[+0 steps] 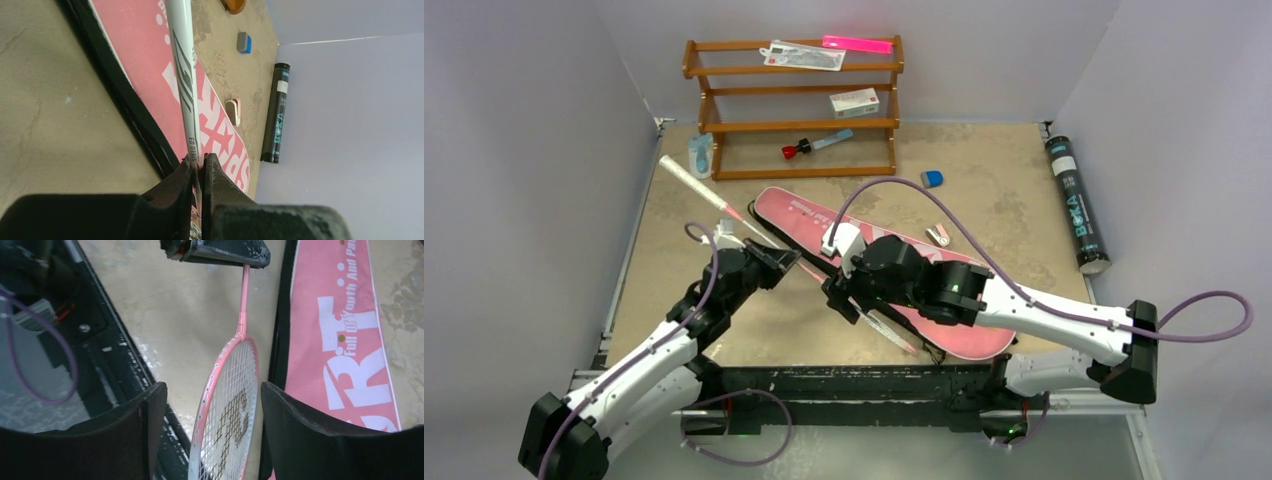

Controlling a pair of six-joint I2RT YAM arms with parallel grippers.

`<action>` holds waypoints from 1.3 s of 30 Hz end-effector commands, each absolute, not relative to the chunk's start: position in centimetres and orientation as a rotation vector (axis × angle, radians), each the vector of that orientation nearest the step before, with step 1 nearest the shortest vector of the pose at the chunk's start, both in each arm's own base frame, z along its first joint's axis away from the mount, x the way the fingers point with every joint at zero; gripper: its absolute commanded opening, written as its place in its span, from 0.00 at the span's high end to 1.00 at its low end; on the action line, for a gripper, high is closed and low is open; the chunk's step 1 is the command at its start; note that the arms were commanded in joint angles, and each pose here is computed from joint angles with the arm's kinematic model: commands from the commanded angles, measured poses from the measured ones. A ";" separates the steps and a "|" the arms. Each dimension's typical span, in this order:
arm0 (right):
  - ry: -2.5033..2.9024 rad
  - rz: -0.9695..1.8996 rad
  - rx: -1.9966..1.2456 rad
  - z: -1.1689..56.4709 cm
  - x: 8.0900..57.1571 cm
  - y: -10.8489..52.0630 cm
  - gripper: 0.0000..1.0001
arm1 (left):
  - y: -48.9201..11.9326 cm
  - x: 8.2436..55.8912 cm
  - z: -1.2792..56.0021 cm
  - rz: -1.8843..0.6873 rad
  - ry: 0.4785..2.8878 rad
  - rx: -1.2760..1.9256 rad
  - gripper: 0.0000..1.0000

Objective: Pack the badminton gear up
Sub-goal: Adjust the racket at the center of the board, then open the racket bag at the center of the board.

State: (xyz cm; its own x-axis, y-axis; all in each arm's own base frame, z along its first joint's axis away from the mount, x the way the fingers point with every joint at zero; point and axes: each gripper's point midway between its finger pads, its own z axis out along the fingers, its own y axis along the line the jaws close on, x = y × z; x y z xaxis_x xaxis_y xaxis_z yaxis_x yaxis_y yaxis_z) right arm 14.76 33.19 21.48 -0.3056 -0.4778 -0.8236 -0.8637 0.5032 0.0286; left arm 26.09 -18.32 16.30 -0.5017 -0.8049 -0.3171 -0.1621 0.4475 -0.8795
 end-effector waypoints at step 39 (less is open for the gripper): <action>2.357 0.101 -0.935 6.2 23.1 26.0 0.36 | -11.5 20.5 14.4 -0.692 2.088 -0.785 1.00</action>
State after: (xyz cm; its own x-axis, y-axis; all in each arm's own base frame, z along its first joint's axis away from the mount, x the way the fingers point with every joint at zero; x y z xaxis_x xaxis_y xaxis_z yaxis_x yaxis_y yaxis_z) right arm 22.04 25.86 6.29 -0.6043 -0.5736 -0.5529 -0.6600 0.7492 -0.0559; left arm 20.30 -13.35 13.76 -0.5435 -0.7371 -0.4016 -0.2783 0.6096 -0.7423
